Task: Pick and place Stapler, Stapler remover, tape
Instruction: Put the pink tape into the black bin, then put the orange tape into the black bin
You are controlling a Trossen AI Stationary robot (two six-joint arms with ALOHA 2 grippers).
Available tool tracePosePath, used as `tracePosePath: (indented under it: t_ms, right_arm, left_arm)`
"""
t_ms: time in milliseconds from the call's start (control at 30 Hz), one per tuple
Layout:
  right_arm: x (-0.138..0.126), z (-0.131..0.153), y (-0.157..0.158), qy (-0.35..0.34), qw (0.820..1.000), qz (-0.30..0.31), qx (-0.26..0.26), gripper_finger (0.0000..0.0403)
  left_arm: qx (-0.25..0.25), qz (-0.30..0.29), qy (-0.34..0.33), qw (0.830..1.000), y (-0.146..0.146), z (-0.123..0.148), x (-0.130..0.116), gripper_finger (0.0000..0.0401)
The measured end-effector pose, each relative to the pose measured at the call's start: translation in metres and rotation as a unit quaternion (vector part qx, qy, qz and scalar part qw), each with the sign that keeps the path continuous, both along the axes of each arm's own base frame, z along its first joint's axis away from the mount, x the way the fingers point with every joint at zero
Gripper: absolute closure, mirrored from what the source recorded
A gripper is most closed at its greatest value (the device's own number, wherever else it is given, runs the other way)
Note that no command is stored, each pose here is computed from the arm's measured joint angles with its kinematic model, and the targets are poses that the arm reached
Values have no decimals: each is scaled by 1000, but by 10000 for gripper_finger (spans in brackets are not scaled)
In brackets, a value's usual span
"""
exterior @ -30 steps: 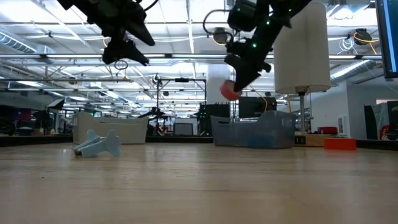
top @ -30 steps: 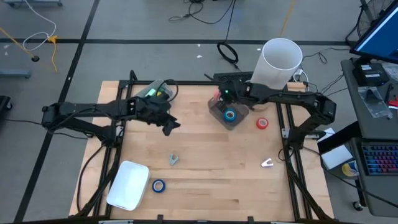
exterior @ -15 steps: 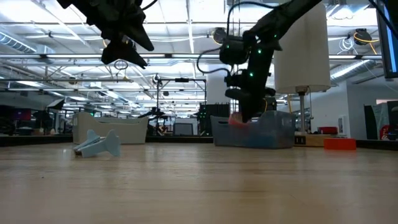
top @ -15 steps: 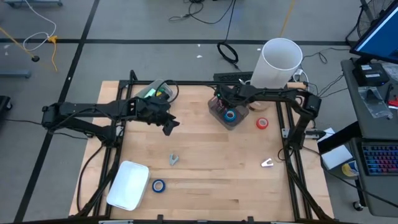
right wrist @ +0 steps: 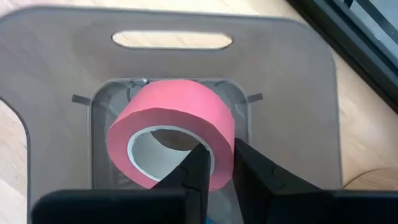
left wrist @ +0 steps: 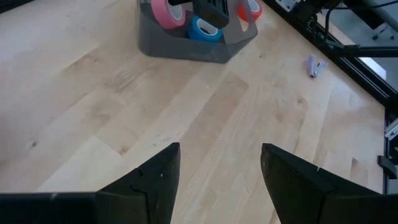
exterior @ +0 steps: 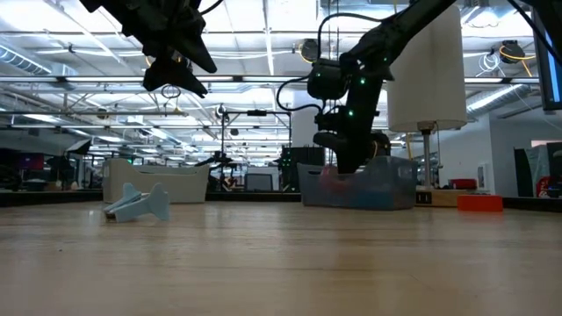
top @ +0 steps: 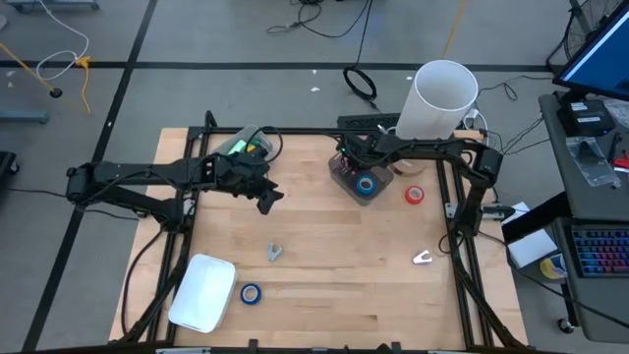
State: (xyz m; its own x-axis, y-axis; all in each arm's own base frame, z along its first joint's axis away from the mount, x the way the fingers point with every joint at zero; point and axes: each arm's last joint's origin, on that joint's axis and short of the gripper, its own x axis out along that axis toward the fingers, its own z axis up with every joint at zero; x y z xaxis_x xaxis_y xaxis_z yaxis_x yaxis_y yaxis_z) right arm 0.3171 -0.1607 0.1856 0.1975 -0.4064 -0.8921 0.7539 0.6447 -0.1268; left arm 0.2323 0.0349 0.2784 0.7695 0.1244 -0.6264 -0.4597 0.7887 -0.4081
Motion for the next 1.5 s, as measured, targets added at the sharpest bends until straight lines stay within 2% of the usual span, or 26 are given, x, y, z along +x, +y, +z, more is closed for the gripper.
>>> tracePosePath:
  t_ms: [267, 533, 633, 833, 900, 1000, 1133, 1267, 1367, 1500]
  right_arm:
    - [0, 0, 0, 1, 1000, 5, 0, 340]
    - [0, 0, 0, 6, 1000, 16, -3, 277]
    - [-2, 10, 2, -9, 1000, 22, -1, 263]
    - [-8, 47, 28, -105, 990, 44, 86, 262]
    - [-15, 62, 46, -108, 987, 60, 104, 267]
    - [-29, 80, 76, -87, 987, 73, 117, 275]
    - [-59, 95, 109, -13, 991, 68, 118, 284]
    - [-89, 103, 126, 75, 989, 52, 116, 291]
    - [-106, 101, 130, 119, 984, 22, 130, 293]
    - [-126, 82, 134, 146, 977, 7, 158, 283]
  left_arm:
    - [0, 0, 0, 1000, 0, 0, 0, 178]
    - [0, 0, 0, 1000, 0, 0, 0, 178]
    - [-1, -1, 0, 1000, 0, 0, 0, 178]
    - [0, -5, 0, 1000, 0, 0, 0, 178]
    - [1, -7, 0, 1000, -1, 0, 0, 178]
    - [3, -11, 2, 1000, -2, 0, 0, 178]
    - [3, -15, 2, 1000, -3, 0, 0, 178]
    - [4, -15, 2, 1000, -3, 0, 0, 178]
    - [3, -14, 0, 1000, -3, 0, 1, 178]
    - [-4, -9, -1, 1000, -3, 0, 1, 178]
